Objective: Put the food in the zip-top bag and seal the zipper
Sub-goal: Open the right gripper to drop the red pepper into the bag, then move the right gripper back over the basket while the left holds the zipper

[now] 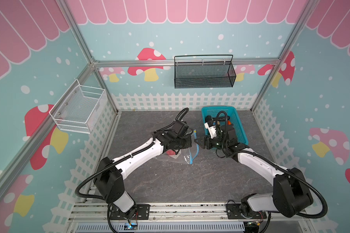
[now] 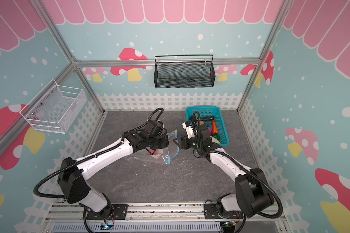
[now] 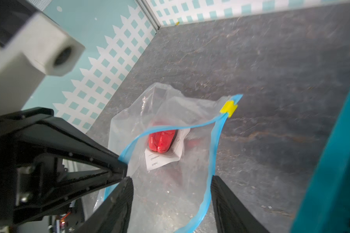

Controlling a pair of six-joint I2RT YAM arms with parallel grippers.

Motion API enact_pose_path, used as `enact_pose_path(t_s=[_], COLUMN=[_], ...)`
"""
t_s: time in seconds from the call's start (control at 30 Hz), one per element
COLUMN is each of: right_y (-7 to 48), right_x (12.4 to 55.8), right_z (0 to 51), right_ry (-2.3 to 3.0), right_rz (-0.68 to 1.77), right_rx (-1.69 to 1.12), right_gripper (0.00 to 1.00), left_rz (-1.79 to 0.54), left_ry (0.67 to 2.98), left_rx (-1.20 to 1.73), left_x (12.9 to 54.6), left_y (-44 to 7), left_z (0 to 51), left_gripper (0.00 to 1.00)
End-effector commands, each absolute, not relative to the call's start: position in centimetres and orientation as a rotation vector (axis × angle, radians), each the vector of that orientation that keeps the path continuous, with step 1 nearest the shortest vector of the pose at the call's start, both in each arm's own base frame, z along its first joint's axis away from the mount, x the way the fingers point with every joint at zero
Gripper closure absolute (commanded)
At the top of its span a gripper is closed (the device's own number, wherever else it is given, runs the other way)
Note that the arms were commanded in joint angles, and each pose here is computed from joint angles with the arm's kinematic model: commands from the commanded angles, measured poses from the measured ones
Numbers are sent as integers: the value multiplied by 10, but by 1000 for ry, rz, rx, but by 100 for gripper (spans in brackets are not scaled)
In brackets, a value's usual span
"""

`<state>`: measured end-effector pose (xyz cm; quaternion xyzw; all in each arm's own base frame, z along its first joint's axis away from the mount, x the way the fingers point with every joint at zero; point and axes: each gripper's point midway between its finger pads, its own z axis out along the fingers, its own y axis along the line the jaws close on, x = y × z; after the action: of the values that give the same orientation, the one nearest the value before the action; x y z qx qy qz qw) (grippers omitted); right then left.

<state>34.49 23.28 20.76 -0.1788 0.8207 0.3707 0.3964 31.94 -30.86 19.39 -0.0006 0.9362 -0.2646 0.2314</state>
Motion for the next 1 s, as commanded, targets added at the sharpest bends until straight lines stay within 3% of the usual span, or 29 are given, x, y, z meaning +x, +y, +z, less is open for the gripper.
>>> enact_pose_path(t_s=[0.0, 0.17, 0.37, 0.6, 0.97], right_y=[197, 144, 93, 112, 114], right_x=[367, 406, 443, 484, 552], right_z=[216, 221, 205, 190, 138], right_ry=[2105, 2155, 2222, 2277, 2394], right_rz=[672, 417, 278, 468, 403], right_rx=[-432, -316, -192, -146, -116], right_gripper=[37, 39, 40, 42, 46], left_rz=[-775, -794, -814, -835, -849], left_ry=[2538, 2531, 2543, 2561, 2572], left_rx=[-19, 0, 28, 36, 39], left_x=[320, 323, 326, 332, 337], left_y=[-309, -313, -318, -321, -323], left_z=[207, 211, 211, 209, 205], left_gripper=[100, 100, 100, 100, 100])
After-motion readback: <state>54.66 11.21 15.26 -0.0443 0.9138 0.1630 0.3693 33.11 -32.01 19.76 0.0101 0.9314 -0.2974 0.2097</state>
